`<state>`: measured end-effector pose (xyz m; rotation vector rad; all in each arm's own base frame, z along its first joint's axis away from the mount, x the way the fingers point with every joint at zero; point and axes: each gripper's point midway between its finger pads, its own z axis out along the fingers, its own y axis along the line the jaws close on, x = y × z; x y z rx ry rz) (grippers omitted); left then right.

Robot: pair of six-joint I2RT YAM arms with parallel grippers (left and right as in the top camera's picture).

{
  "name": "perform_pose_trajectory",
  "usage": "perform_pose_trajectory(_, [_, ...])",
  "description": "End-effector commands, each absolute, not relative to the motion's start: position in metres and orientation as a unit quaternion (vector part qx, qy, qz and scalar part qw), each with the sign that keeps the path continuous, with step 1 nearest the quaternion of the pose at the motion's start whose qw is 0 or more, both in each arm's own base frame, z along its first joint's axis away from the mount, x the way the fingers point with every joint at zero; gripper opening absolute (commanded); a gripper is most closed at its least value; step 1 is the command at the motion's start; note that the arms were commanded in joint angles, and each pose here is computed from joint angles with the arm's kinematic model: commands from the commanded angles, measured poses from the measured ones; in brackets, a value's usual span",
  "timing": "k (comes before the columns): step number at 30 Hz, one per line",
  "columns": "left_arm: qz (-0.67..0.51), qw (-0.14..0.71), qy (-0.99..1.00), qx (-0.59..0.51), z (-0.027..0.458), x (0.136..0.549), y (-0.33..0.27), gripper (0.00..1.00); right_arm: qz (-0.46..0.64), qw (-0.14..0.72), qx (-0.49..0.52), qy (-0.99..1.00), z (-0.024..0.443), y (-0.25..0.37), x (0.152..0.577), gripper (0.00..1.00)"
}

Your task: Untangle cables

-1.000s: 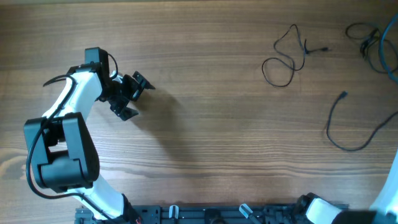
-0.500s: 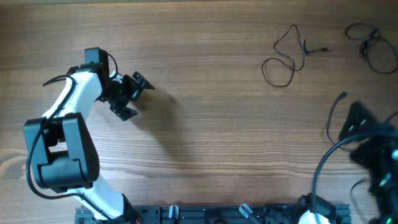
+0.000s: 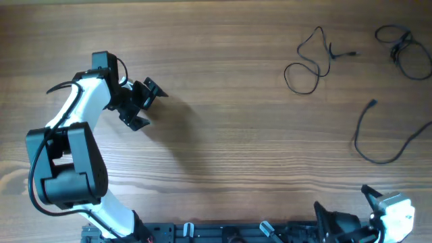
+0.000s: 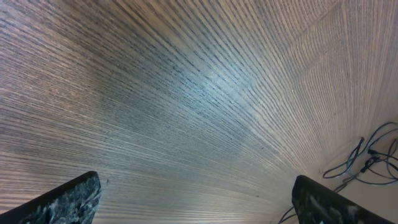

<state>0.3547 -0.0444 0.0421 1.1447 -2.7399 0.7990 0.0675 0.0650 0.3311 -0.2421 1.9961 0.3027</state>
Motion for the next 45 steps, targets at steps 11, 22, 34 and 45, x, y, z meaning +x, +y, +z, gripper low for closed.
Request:
perform_pose_trajectory(11, [0.262,0.022,-0.894,0.362,0.048,0.356,-0.043,1.00,0.071,0.646,-0.288,0.704,0.373,0.086,0.110,1.00])
perform_pose_trajectory(22, [0.262,0.022,-0.895,0.362,0.048,0.355,-0.043,1.00,0.178,0.724,-0.095,0.660,0.249,0.056,0.237,1.00])
perform_pose_trajectory(34, [0.262,0.022,-0.894,0.362,0.048,0.356,-0.043,1.00,0.083,0.723,0.063,0.683,0.189,0.002,0.246,1.00])
perform_pose_trajectory(45, [0.262,0.022,-0.894,0.362,0.048,0.356,-0.043,1.00,-0.024,0.706,-0.045,0.706,0.174,0.003,0.247,1.00])
